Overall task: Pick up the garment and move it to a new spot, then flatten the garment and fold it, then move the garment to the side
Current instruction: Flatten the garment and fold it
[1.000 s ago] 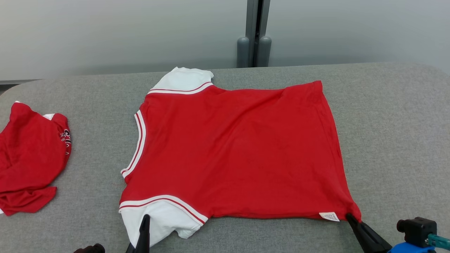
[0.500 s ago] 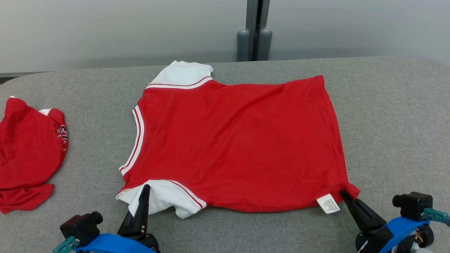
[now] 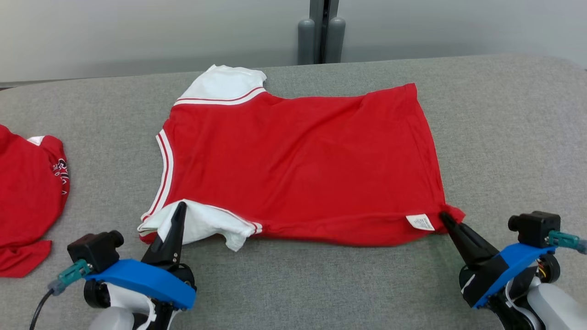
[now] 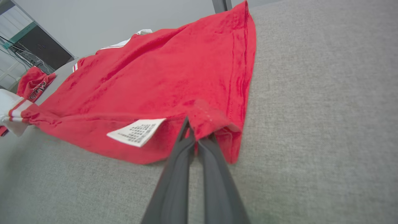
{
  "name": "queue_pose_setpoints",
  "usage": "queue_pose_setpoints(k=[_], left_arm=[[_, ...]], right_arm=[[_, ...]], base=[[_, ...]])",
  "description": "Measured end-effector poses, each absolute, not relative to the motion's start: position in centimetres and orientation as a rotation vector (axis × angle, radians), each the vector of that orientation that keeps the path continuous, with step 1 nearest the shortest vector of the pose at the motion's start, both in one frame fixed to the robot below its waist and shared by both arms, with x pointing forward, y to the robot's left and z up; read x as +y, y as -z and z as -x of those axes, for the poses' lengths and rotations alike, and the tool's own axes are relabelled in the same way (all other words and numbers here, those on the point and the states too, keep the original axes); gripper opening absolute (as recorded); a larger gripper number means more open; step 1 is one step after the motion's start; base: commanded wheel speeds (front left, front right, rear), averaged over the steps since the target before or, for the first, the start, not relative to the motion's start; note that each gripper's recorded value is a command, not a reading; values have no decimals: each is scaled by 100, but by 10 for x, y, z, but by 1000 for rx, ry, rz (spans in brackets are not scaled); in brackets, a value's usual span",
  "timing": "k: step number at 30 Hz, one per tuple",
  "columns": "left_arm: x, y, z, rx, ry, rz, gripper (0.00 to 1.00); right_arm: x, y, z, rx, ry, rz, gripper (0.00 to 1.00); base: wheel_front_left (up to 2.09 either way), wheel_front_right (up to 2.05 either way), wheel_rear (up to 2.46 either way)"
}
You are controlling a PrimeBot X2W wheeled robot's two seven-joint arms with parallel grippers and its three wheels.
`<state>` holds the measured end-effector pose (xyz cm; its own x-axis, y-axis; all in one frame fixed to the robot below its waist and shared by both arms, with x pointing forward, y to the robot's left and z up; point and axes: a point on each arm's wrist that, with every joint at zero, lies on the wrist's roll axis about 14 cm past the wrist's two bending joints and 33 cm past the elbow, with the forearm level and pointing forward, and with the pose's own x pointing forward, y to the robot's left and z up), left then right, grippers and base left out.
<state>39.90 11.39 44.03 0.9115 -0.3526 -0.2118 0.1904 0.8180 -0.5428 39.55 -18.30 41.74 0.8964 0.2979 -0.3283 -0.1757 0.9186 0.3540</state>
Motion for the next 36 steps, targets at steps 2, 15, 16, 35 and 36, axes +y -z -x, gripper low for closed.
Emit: queue_pose_setpoints(k=[2, 15, 16, 35, 36], left_arm=[[114, -439, -406, 320, 301, 533, 0], [119, -420, -447, 374, 309, 488, 0], [119, -419, -449, 375, 309, 485, 0], [155, -406, -439, 305, 195, 410, 100], [157, -404, -435, 310, 187, 396, 100]], right_arm=[[-182, -417, -402, 391, -251, -316, 0], [-180, -404, -439, 421, -247, -278, 0], [-181, -403, -440, 421, -243, -278, 0], [-197, -403, -429, 365, -222, -214, 100], [-198, -402, -427, 366, -221, -211, 100]], base=[[0, 0, 0], [0, 0, 0], [0, 0, 0], [0, 0, 0], [0, 0, 0]])
